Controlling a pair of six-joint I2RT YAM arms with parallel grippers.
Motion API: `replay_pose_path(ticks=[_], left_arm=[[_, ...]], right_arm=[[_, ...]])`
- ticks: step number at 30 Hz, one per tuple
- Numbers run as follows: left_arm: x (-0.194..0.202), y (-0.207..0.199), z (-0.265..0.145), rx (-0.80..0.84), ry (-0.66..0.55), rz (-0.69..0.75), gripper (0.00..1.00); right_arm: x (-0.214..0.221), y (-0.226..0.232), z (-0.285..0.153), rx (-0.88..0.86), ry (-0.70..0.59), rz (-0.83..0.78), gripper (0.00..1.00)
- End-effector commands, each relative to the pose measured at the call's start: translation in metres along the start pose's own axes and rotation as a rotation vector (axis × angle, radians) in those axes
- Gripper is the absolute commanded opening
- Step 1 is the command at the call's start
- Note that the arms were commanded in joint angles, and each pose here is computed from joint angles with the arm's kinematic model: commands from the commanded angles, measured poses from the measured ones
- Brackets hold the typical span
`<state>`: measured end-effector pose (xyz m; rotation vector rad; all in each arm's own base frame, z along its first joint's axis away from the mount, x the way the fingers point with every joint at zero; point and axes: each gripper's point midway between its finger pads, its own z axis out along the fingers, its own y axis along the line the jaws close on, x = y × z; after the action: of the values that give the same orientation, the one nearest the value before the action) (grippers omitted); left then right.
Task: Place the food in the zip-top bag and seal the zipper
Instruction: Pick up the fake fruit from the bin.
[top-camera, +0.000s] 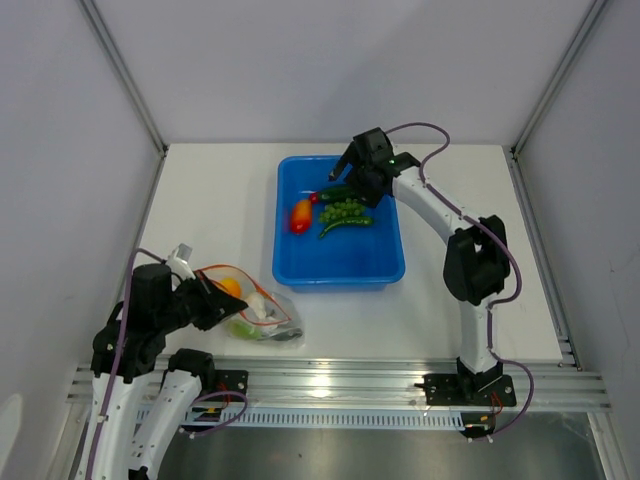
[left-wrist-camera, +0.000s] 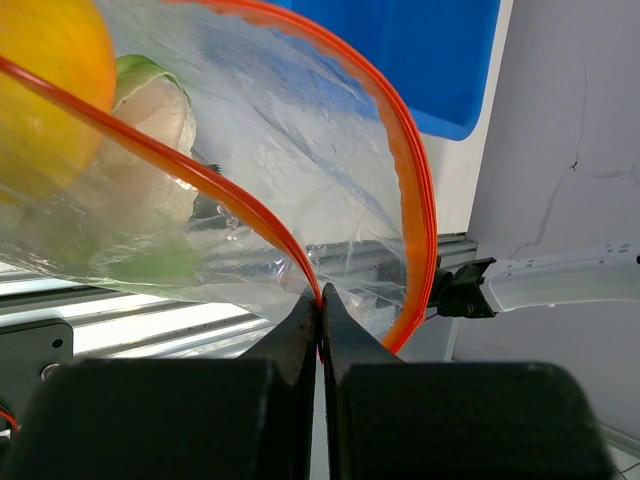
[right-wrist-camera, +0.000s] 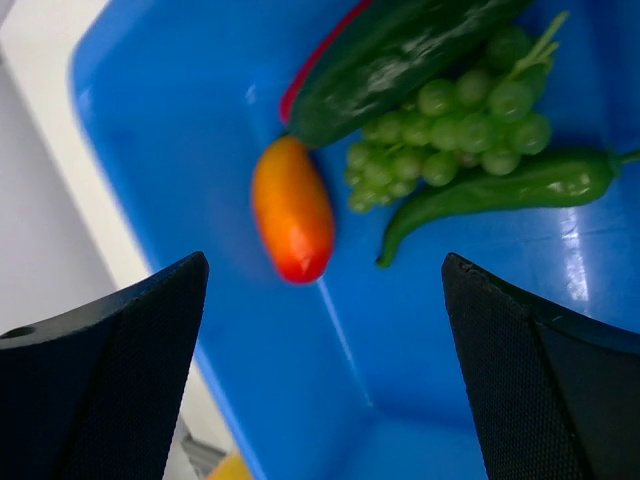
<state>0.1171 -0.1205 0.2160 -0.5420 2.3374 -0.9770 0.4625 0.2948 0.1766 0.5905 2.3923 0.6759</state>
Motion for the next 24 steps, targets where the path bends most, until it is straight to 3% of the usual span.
replay_pose_path(ticks=[1, 4, 8, 24], left_arm=[[-0.001, -0.005, -0.001, 0.028, -0.005, 0.006, 0.01], [0.001, -0.002, -0.001, 0.022, -0.001, 0.012, 0.00], [0.004, 0.003, 0.000, 0.014, 0.006, 0.017, 0.00], [0.000, 0.001, 0.018, 0.022, 0.061, 0.025, 0.00]], right_arm=[[-0.032, 0.001, 0.007, 0.068, -0.143, 0.088, 0.99], [-0.039, -0.016, 0.017, 0.146, -0.185, 0.083, 0.97], [-0.040, -0.037, 0.032, 0.214, -0.216, 0.054, 0.88], [-0.020, -0.078, 0.074, 0.304, -0.203, -0.034, 0.61]])
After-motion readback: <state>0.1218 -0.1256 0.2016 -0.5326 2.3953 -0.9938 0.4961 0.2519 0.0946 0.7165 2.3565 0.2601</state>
